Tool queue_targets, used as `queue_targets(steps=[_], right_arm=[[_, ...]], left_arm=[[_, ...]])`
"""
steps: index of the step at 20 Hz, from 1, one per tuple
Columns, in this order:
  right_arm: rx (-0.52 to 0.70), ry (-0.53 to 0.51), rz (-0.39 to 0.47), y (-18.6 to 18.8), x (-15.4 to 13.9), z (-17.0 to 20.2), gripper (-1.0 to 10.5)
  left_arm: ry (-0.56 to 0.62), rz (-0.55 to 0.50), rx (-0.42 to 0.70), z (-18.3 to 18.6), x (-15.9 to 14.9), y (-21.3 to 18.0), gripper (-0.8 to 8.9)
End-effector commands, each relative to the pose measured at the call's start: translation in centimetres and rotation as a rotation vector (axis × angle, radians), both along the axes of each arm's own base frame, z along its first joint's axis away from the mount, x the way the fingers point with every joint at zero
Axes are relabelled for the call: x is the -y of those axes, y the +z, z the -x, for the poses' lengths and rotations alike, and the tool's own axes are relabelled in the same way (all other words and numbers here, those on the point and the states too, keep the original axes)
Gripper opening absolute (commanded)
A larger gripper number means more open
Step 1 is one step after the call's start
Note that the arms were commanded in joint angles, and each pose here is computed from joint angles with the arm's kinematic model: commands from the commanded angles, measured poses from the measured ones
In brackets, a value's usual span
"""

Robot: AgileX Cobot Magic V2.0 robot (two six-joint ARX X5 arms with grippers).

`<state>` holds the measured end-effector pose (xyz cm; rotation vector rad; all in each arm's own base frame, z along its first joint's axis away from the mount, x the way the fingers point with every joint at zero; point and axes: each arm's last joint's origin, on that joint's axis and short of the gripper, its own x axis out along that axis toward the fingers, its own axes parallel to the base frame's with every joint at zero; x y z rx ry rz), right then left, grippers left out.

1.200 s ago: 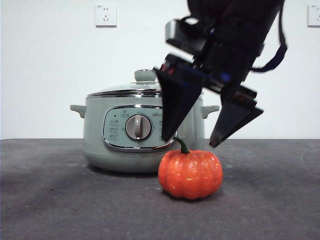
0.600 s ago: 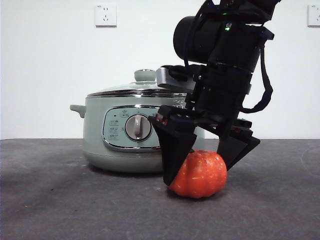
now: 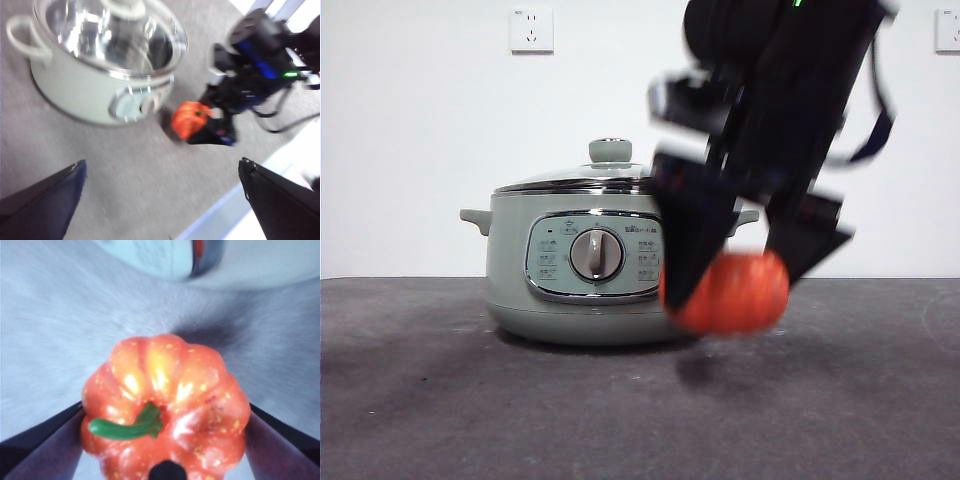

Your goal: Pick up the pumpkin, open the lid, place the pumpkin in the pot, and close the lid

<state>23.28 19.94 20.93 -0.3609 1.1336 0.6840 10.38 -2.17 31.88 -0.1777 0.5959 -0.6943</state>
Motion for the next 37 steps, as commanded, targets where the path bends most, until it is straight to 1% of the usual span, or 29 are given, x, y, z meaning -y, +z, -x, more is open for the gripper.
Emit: queue_targets(steps=[1,3,6,8,13,17,19,21,23,26,31,35,36,37], right_arm=[[0.05,-0.012,-0.043,3.2,1.2,1.5,-0.1],[0.118,-0.011,-0.101,6.3,2.7,3.3,-0.1],[0.224,-0.012,-0.191,9.9,4.8,5.8,-0.1],[0.279,-0.014,-0.239,11.6,6.2,7.3,-0.1],[0.356,-0.044,-0.334,14.0,8.7,10.2,-0.1],[0.383,-0.047,-0.358,14.7,9.6,11.4,-0.1],[0.382,-0.056,-0.368,14.8,9.8,11.6,-0.1],[0.374,-0.069,-0.376,14.8,9.8,11.6,-0.1],[0.37,-0.071,-0.375,14.8,9.8,11.7,-0.1],[0.365,-0.077,-0.377,14.8,9.9,11.7,-0.1],[0.361,-0.083,-0.379,14.8,9.9,11.7,-0.1],[0.36,-0.086,-0.379,14.8,9.9,11.7,-0.1],[0.36,-0.086,-0.379,14.8,9.9,11.7,-0.1],[0.36,-0.086,-0.379,14.8,9.9,11.7,-0.1]], left_arm=[[0.017,0.017,0.044,-0.4,0.0,0.6,7.85],[0.034,0.031,0.065,-1.5,0.1,0.9,7.84],[0.007,0.052,0.072,-4.1,0.9,0.9,7.84],[0.024,0.012,0.059,-6.1,1.7,1.4,7.84],[0.015,-0.064,0.098,-12.0,4.8,3.7,7.84],[-0.014,-0.131,0.082,-17.3,8.3,3.9,7.84],[-0.043,-0.156,0.068,-19.6,10.0,3.2,7.84],[-0.036,-0.187,0.06,-21.5,11.5,2.3,7.84],[-0.046,-0.19,0.071,-22.9,12.7,1.3,7.84],[-0.029,-0.209,0.095,-24.4,14.0,-0.3,7.84],[-0.046,-0.212,0.083,-26.0,15.4,-2.8,7.84],[-0.038,-0.222,0.1,-26.1,16.1,-3.1,7.83],[-0.041,-0.219,0.104,-26.0,16.2,-3.1,7.76],[-0.042,-0.219,0.103,-26.0,16.2,-3.1,7.39]])
